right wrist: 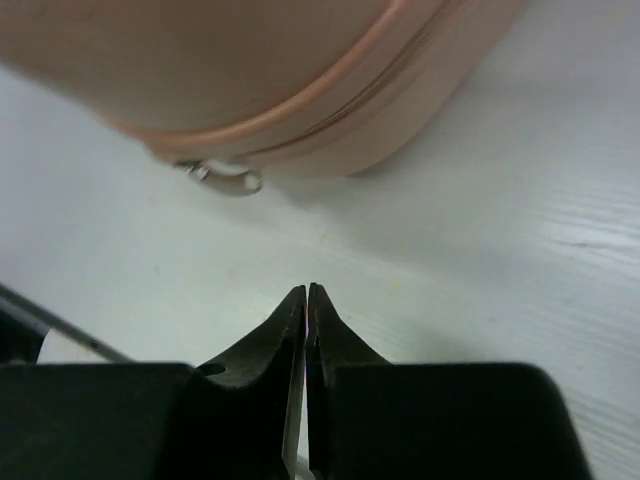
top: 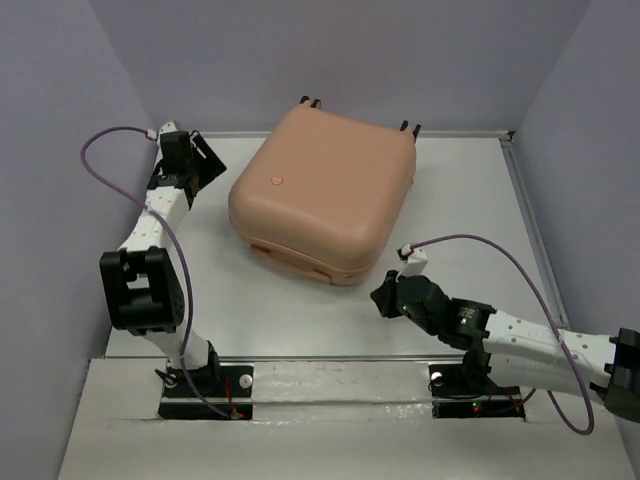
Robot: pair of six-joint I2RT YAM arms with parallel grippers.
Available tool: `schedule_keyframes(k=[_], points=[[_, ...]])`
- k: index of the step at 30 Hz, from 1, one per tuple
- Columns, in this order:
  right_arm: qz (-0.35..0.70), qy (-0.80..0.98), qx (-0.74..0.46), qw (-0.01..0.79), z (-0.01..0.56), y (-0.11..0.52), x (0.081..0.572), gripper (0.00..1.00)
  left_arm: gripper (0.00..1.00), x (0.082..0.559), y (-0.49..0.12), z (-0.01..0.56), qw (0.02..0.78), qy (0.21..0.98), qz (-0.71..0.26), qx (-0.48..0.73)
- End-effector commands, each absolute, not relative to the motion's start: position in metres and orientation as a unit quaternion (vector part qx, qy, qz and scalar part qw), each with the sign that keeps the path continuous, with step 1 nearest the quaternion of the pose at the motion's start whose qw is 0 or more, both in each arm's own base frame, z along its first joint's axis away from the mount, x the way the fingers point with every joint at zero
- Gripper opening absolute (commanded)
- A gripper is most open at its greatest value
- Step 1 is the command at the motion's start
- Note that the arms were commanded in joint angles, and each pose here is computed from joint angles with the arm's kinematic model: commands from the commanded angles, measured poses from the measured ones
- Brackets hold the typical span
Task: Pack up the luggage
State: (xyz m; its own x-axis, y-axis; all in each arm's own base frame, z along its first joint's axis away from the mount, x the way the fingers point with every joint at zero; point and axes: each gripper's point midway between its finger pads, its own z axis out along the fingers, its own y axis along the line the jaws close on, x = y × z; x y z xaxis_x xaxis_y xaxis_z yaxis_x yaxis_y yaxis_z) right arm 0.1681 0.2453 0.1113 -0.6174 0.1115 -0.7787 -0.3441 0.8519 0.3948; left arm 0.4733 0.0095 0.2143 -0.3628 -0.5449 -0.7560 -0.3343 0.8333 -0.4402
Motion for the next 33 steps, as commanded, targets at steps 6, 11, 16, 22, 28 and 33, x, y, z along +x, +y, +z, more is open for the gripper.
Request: schedule_keyframes(k=[6,11,16,22,28,33], points=[[0.169,0.86,0.04,0.48,0.141,0.17,0.277,0.07,0.77,0.523,-0.018,0.187,0.441,0.845,-0.19,-0.235],[0.172,0.866,0.082,0.463,0.134,0.147,0.352,0.07,0.74,0.525,-0.039,0.145,0.399,0.85,-0.24,-0.245],[0.197,0.855,0.076,0.474,0.157,0.16,0.42,0.07,0.73,0.487,-0.064,0.095,0.354,0.851,-0.267,-0.281],[0.258,0.844,0.033,0.47,0.164,0.194,0.454,0.07,0.71,0.413,-0.108,0.086,0.352,0.809,-0.346,-0.319],[0.343,0.814,-0.04,0.467,0.193,0.237,0.473,0.07,0.71,0.357,-0.129,0.096,0.385,0.813,-0.331,-0.285],[0.419,0.807,-0.091,0.407,0.195,0.276,0.489,0.13,0.71,0.303,-0.142,0.132,0.435,0.797,-0.339,-0.245]])
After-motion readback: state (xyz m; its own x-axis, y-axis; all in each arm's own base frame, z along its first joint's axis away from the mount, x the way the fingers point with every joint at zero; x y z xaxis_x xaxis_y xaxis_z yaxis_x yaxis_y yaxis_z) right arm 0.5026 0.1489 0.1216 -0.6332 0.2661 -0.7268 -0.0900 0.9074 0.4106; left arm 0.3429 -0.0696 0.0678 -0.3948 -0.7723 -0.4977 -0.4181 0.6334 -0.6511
